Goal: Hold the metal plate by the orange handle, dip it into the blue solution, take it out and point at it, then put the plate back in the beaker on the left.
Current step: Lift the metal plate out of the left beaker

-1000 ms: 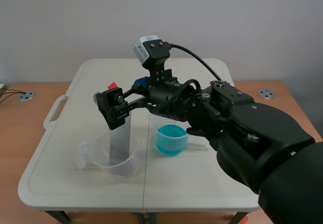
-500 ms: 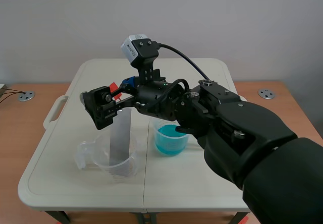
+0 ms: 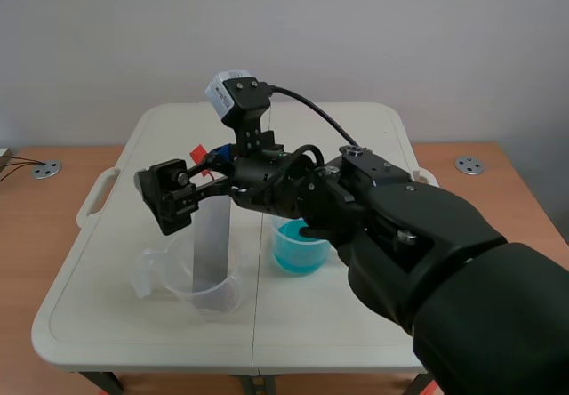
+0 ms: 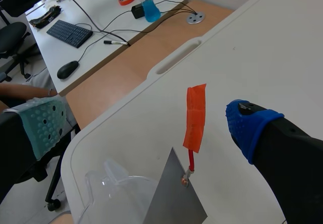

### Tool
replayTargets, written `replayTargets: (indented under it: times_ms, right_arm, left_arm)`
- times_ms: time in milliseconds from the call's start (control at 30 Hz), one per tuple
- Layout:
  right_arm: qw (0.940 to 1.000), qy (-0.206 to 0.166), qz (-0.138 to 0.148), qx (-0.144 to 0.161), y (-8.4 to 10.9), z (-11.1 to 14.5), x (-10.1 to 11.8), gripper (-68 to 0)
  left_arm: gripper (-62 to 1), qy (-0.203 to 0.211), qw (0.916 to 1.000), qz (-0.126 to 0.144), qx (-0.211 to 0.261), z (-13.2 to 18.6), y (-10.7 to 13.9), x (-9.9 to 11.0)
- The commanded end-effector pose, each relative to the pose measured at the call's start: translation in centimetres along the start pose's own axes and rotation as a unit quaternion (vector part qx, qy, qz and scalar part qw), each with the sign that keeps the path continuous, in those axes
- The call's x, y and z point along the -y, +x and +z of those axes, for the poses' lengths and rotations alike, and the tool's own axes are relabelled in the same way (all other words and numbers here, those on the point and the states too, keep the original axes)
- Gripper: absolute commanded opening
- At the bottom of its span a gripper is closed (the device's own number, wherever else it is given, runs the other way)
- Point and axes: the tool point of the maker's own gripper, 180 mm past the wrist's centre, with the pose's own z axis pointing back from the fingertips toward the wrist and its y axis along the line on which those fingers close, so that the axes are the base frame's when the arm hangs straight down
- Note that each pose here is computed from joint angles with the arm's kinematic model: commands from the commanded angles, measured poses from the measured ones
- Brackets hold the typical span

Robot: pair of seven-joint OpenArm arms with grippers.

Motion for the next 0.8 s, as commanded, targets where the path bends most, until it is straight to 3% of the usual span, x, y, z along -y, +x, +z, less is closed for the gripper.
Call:
replayTargets:
  times_ms: [0, 267, 567, 767]
  right_arm:
    - [0.9997, 0.009, 0.009, 0.023, 2.1, -0.5, -0.1, -4.1]
    - [0.9999, 0.012, -0.008, 0.009, 1.6, -0.5, -0.2, -18.6]
    - [0.9999, 0.012, -0.008, 0.009, 1.6, -0.5, -0.2, -34.4]
    - [0.9993, 0.037, -0.004, 0.009, 1.6, -0.4, -1.2, -44.8]
  left_arm:
    - [-58.8, -0.006, 0.9999, -0.004, 0.008, -0.1, 0.7, 0.3]
    - [-58.8, -0.006, 0.9999, -0.004, 0.008, -0.1, 0.7, 0.3]
    - [-58.8, -0.006, 0.9999, -0.004, 0.009, -0.1, 0.7, 0.3]
    - [-58.8, -0.006, 0.9999, -0.004, 0.01, -0.1, 0.8, 0.3]
